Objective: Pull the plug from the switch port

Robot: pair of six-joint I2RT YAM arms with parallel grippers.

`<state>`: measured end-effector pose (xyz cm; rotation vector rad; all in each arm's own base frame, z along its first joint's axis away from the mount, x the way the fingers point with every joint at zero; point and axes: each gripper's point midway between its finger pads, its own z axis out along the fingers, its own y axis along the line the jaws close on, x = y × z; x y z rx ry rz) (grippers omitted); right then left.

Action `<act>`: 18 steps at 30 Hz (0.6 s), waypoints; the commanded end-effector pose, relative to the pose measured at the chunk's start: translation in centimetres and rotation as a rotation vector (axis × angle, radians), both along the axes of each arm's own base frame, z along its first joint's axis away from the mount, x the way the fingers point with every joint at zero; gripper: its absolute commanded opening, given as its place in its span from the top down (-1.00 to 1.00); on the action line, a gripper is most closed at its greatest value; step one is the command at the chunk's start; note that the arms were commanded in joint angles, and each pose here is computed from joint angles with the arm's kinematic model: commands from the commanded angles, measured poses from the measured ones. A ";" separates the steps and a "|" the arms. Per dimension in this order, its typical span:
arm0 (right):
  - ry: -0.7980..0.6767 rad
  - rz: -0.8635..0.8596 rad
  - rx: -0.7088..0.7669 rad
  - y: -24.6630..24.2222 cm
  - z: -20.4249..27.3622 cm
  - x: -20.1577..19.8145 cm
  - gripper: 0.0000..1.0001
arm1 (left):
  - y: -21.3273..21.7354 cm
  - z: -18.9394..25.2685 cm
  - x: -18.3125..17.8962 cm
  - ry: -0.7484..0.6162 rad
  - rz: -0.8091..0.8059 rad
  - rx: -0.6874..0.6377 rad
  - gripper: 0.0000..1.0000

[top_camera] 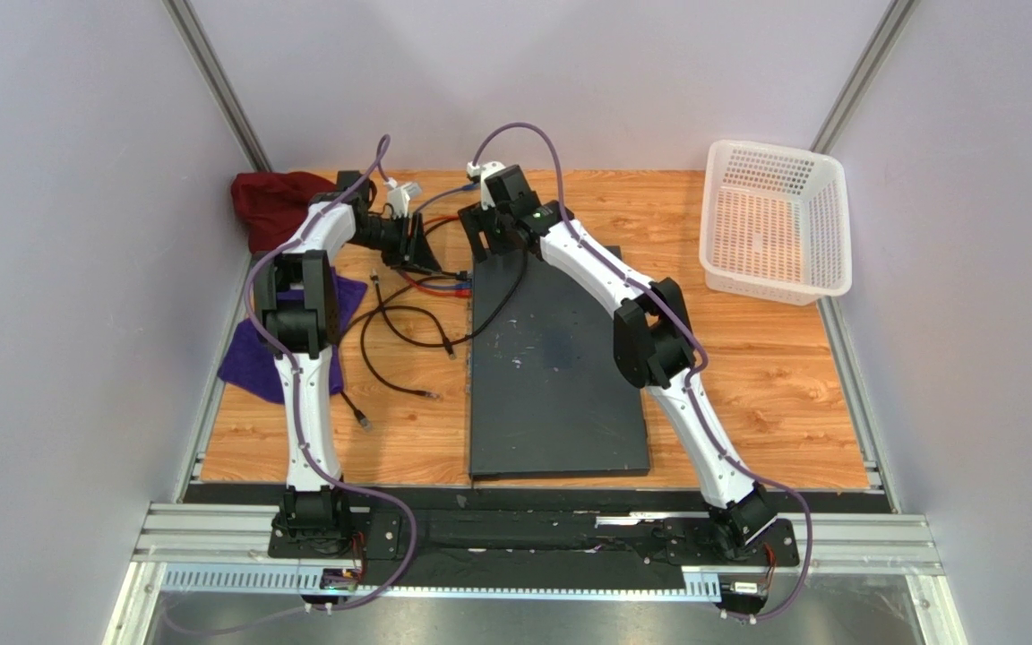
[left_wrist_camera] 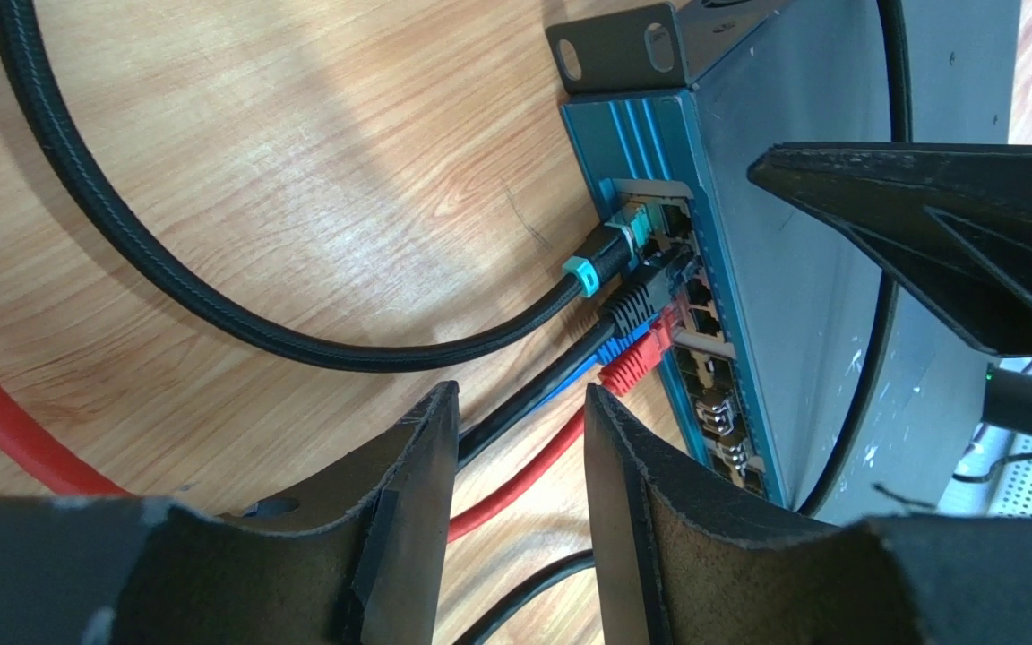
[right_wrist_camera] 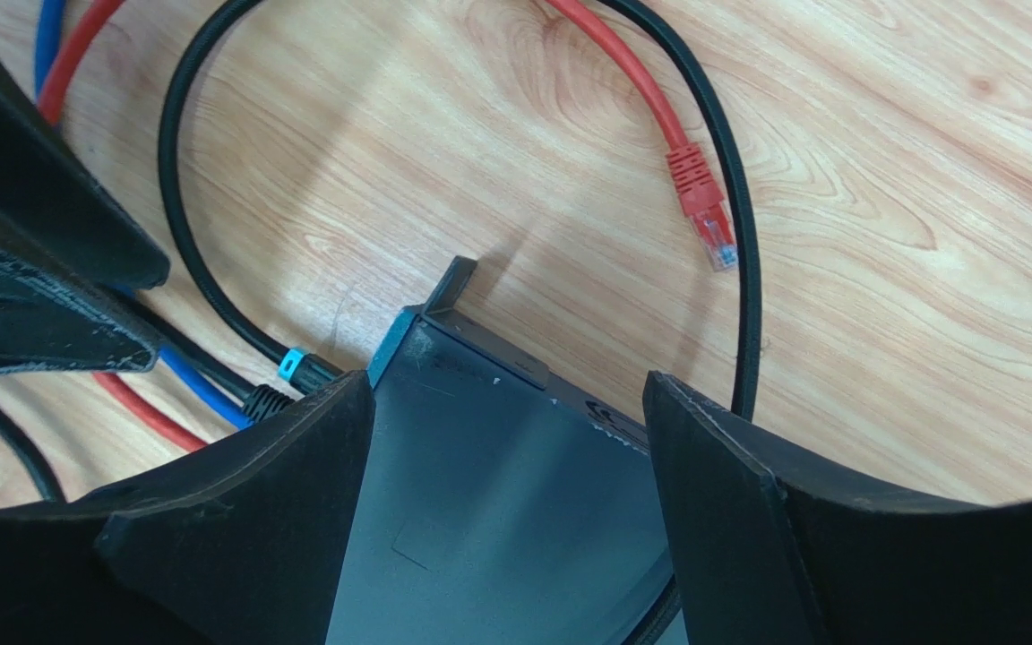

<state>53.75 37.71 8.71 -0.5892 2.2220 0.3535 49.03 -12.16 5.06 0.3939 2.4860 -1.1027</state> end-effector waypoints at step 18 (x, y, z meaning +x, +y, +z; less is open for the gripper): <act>0.040 0.012 -0.055 1.3 -0.7 -2.8 -0.62 | -0.8 1.0 -1.5 0.075 0.039 -0.082 0.14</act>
